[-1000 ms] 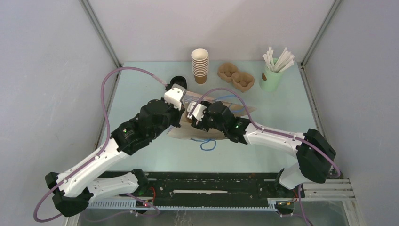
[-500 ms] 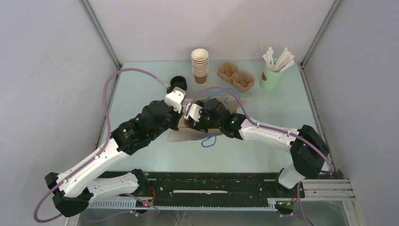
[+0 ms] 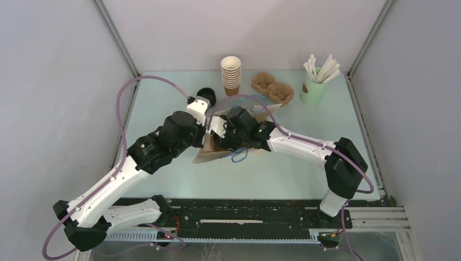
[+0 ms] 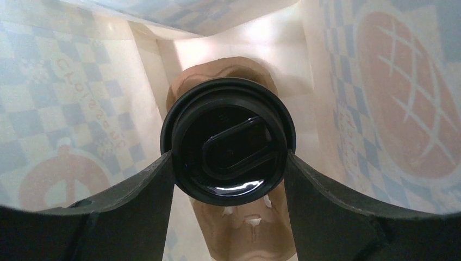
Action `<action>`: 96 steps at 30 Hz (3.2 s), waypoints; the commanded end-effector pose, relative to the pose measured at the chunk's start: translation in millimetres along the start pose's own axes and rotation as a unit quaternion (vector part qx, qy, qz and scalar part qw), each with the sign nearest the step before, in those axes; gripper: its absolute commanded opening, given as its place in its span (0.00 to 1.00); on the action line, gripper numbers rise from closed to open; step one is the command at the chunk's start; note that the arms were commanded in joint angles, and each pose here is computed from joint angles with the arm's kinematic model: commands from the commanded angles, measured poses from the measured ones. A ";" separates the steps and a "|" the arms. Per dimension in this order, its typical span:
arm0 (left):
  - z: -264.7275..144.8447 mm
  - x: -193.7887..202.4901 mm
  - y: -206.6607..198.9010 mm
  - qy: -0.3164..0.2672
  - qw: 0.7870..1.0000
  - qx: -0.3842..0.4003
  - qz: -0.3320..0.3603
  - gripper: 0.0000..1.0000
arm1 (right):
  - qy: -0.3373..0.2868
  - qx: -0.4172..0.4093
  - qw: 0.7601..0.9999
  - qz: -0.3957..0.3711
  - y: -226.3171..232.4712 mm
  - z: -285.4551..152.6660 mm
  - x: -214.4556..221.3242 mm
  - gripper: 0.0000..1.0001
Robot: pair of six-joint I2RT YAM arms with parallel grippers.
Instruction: Pack the takeout coffee
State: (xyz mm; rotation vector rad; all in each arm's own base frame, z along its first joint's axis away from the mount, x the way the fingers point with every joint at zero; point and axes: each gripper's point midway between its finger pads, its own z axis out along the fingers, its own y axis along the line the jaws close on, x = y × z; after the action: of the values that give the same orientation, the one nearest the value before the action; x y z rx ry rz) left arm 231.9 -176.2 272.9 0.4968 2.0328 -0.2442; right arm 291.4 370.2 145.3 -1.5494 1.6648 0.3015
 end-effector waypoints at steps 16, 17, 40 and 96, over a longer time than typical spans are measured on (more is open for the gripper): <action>-83.1 -74.9 76.8 -0.098 0.985 -0.116 -0.085 0.69 | 0.070 -0.105 0.991 0.053 20.4 26.4 14.7 0.24; -86.4 -72.4 80.9 -0.096 0.984 -0.123 -0.087 0.69 | 0.076 -0.110 0.989 0.057 21.5 27.3 16.1 0.24; -113.0 -4.3 122.9 -0.042 0.970 -0.195 -0.137 0.69 | 0.217 -0.236 0.935 0.151 74.3 50.3 65.4 0.26; -119.1 -5.9 111.8 -0.036 0.973 -0.167 -0.154 0.63 | 0.425 -0.242 0.843 0.222 120.4 25.0 167.1 0.26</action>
State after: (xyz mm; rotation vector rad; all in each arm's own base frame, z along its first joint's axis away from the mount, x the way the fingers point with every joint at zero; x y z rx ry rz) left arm 188.2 -32.3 323.3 -0.0140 2.0708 -0.0691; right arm 321.7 407.8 90.1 -1.5223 2.1045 0.5299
